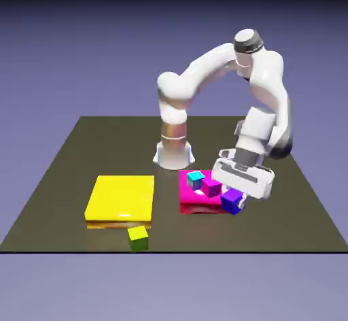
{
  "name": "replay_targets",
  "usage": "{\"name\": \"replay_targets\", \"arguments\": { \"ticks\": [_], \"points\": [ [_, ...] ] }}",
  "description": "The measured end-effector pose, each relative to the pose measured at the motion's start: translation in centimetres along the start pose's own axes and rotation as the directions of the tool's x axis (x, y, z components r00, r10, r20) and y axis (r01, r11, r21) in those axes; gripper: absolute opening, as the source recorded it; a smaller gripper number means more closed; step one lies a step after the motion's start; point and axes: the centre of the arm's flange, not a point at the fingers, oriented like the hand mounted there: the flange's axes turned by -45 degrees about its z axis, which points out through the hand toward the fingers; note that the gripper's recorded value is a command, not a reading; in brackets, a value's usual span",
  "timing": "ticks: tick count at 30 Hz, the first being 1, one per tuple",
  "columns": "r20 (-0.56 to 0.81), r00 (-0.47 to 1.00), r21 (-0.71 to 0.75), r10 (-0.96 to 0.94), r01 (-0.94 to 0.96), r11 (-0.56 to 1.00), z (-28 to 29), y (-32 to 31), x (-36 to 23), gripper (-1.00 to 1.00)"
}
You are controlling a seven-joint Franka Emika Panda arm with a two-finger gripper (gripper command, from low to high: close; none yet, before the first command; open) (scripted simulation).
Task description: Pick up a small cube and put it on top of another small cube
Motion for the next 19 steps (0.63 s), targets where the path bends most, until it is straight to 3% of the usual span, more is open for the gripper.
{"name": "replay_targets", "arguments": {
  "ticks": [4, 9, 15, 16, 19],
  "points": [
    [-0.059, 0.995, -0.141, 0.083, -0.091, 0.986, 5.2, 4.0, 4.8, -1.0],
    [-0.127, 0.976, -0.211, 0.175, -0.199, 0.957, 8.3, 7.4, 12.7, -1.0],
    [-0.131, 0.975, -0.214, 0.177, -0.203, 0.956, 13.8, 8.6, 12.6, -1.0],
    [-0.13, 0.975, -0.215, 0.179, -0.204, 0.955, 15.0, 8.9, 12.5, 1.0],
    [-0.131, 0.975, -0.215, 0.177, -0.202, 0.955, 13.7, 8.6, 12.6, 1.0]
  ]
}}
